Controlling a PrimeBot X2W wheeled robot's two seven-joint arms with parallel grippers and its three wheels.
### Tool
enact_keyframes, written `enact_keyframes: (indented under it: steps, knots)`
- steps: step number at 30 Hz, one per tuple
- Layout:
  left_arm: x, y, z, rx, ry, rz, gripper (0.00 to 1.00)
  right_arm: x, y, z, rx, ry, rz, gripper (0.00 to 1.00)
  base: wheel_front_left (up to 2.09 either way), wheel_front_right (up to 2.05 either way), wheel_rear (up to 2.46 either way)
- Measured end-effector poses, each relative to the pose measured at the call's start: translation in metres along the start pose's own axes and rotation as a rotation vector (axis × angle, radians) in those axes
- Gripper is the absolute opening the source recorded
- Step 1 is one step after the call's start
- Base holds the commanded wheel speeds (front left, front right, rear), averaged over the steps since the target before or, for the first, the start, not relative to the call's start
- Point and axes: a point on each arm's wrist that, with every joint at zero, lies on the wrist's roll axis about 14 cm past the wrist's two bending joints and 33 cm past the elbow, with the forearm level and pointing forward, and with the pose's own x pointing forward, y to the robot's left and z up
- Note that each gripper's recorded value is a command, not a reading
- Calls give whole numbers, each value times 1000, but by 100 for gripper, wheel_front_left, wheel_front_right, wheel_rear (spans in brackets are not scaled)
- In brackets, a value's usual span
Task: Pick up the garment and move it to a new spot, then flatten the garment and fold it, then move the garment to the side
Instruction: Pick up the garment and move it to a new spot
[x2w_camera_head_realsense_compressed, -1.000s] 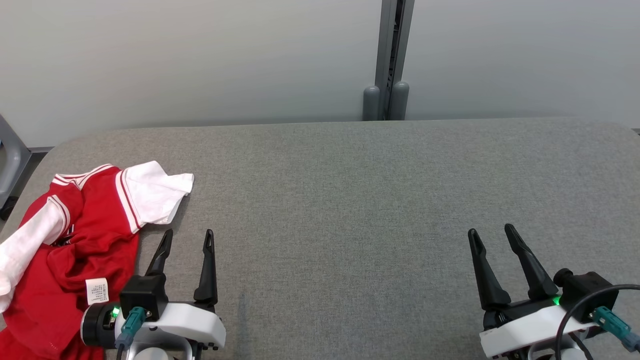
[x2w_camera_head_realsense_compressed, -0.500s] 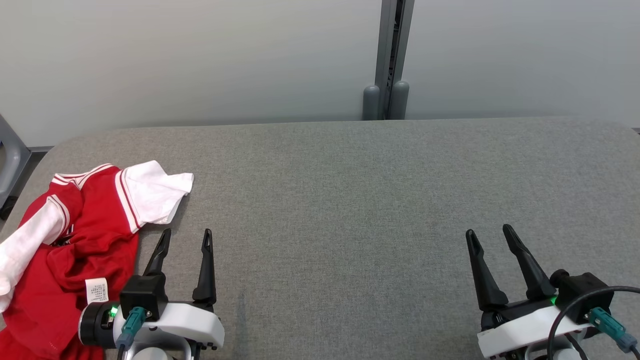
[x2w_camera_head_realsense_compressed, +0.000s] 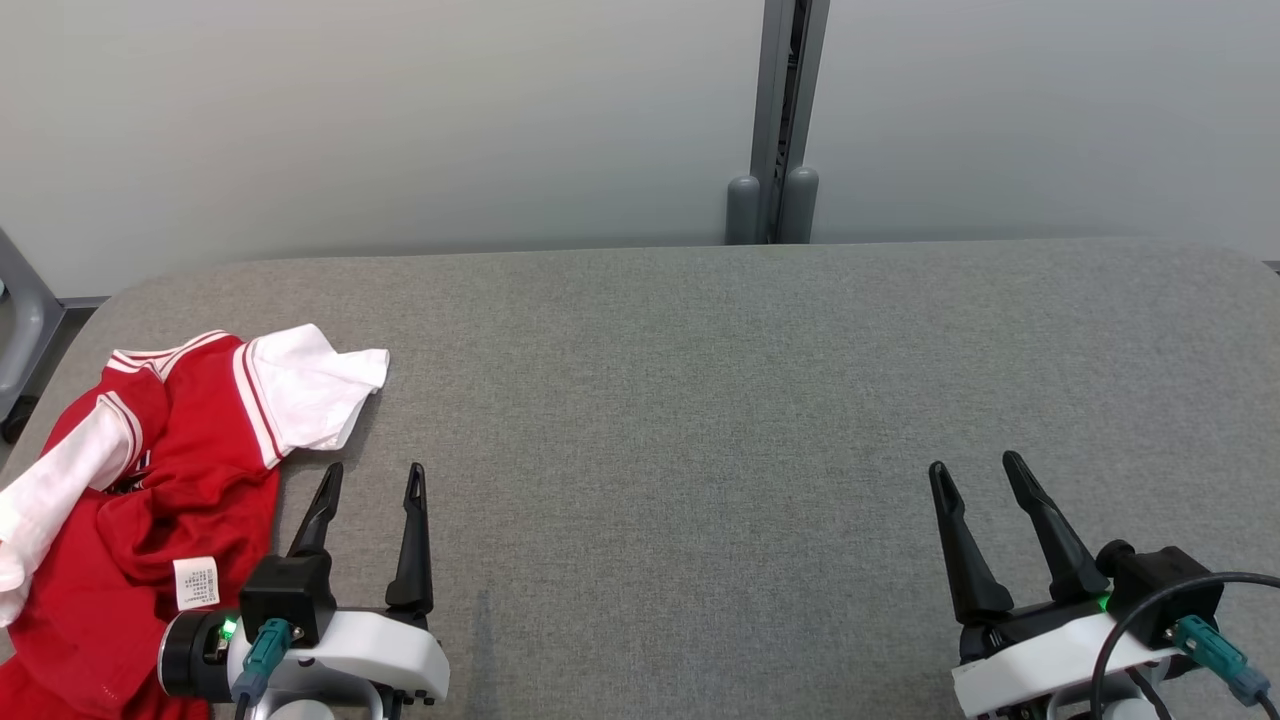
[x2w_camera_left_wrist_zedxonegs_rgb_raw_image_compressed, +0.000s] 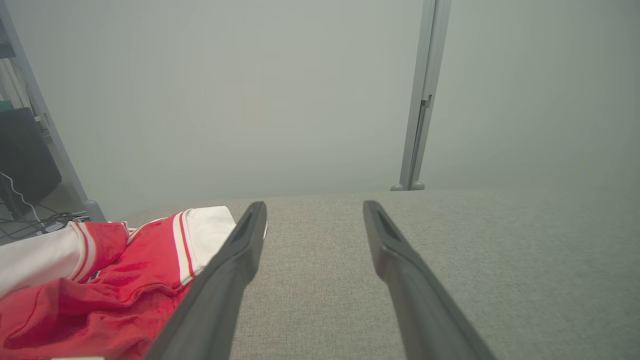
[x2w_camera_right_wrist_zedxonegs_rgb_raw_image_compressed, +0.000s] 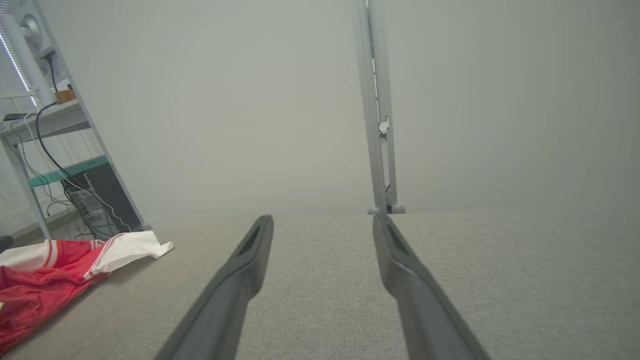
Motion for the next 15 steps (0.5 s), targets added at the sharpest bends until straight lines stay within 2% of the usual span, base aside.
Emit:
enact_keyframes:
  steps: [15]
  knots:
    - [-2,3,-2,-2,6,8,100,1,3,-1,1,3,11,100,0,0,0]
